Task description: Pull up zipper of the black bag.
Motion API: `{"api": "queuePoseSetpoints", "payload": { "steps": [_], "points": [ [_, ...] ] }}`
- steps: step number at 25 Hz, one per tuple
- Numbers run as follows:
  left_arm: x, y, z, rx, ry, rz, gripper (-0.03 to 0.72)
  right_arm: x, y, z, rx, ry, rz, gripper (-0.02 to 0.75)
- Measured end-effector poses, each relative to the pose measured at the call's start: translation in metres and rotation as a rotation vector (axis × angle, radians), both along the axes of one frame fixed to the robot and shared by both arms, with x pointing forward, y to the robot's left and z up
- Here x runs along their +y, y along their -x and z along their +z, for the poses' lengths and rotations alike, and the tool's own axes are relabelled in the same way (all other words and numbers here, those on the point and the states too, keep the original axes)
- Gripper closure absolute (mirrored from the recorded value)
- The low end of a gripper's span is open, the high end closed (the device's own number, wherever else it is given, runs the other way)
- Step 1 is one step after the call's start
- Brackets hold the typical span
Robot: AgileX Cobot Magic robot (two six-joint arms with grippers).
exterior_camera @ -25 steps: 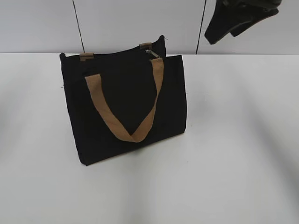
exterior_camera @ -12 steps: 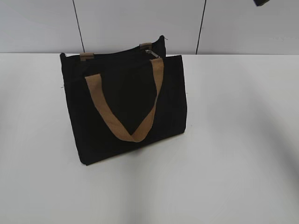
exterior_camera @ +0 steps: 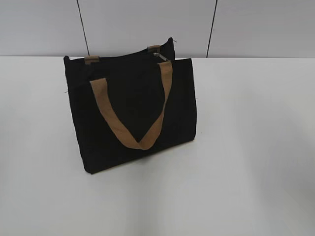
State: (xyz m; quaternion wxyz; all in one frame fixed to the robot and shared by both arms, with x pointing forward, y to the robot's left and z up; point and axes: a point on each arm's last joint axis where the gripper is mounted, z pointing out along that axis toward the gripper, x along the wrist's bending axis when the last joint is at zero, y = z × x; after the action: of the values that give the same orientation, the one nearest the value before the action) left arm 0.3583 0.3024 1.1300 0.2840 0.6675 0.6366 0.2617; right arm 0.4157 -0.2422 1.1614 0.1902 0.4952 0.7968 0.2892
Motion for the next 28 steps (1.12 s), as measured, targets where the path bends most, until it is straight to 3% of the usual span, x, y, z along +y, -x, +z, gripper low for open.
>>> {"api": "queuePoseSetpoints", "payload": {
  "steps": [4, 8, 13, 17, 25, 28],
  "points": [
    [-0.004, 0.033, -0.029, -0.018, 0.007, -0.002, 0.147, -0.009, 0.035, -0.038, 0.01, 0.001, -0.008, 0.181],
    [-0.007, 0.064, -0.041, -0.078, 0.01, -0.001, 0.148, -0.018, 0.068, -0.075, 0.024, 0.004, -0.012, 0.181],
    [-0.01, 0.089, -0.052, -0.05, 0.013, -0.01, 0.149, -0.025, 0.097, -0.116, 0.058, 0.012, -0.013, 0.181],
    [-0.012, 0.103, -0.062, -0.076, 0.011, -0.012, 0.149, -0.03, 0.117, -0.117, -0.031, -0.013, -0.012, 0.181],
    [-0.014, 0.136, -0.064, -0.302, -0.011, -0.01, 0.149, -0.04, 0.156, -0.12, -0.163, -0.041, -0.003, 0.181],
    [-0.015, 0.134, -0.064, -0.333, -0.021, -0.019, 0.149, -0.044, 0.171, -0.118, -0.258, -0.065, -0.003, 0.181]
  ]
}}
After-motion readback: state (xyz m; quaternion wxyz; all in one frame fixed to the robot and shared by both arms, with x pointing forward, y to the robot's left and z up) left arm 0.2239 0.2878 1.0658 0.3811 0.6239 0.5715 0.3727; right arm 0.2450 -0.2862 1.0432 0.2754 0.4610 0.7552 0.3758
